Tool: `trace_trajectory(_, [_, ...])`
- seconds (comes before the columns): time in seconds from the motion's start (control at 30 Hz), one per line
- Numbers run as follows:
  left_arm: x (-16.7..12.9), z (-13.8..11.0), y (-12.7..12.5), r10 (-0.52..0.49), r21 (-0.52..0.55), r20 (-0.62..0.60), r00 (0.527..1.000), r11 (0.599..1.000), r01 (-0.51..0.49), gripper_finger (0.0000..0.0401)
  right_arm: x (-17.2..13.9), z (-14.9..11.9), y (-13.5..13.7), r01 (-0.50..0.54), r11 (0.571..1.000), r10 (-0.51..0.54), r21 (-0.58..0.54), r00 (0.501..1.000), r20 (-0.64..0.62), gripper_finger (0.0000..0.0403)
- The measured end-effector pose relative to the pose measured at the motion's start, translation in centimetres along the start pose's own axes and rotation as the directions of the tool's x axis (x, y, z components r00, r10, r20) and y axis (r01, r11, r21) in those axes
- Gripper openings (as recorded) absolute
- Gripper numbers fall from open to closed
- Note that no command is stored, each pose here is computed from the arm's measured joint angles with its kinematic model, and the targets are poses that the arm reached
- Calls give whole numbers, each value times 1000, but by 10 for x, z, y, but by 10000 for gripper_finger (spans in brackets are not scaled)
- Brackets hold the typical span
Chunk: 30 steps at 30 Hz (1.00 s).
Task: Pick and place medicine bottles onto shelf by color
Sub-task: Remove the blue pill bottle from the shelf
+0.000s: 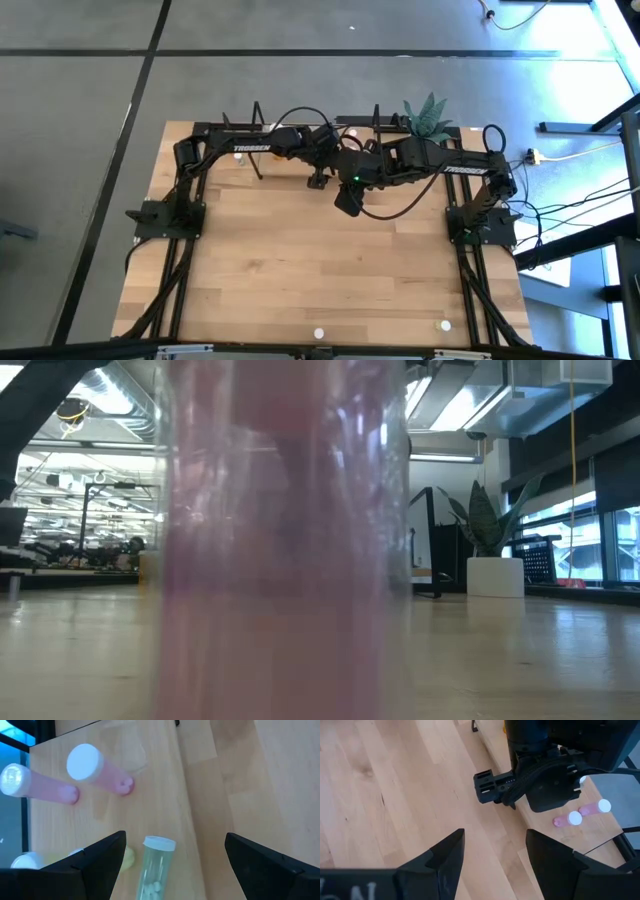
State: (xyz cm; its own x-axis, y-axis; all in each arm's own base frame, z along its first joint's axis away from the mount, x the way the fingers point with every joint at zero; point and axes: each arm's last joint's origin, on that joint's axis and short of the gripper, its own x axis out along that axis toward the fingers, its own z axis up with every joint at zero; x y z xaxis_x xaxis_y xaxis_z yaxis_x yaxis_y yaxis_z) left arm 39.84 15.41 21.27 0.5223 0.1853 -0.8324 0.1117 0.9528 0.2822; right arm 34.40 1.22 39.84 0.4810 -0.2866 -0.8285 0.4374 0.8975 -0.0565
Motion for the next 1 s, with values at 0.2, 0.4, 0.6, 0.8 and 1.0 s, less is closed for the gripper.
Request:
trace_trajectory(0.2, [3, -1, 1, -1, -2, -4, 1000, 1000, 1, 334, 0, 0, 0, 0, 1000, 0, -1, 1000, 0, 213])
trace_trajectory(0.4, [20, -7, -2, -17, -2, -43, 999, 1000, 17, 333, 0, 0, 0, 0, 1000, 0, -2, 1000, 0, 213])
trace_trajectory(0.6, [22, -8, -1, 25, 14, -68, 997, 1000, -24, 323, 0, 0, 0, 0, 1000, 0, -2, 1000, 3, 213])
trace_trajectory(0.8, [22, -8, -1, 24, 28, -72, 997, 999, -22, 311, 0, 0, 0, 0, 1000, 0, -1, 1000, 5, 213])
trace_trajectory(1.0, [22, -7, -3, 21, 35, -71, 997, 999, -19, 288, 0, 1, 0, -1, 1000, 1, -1, 1000, 6, 213])
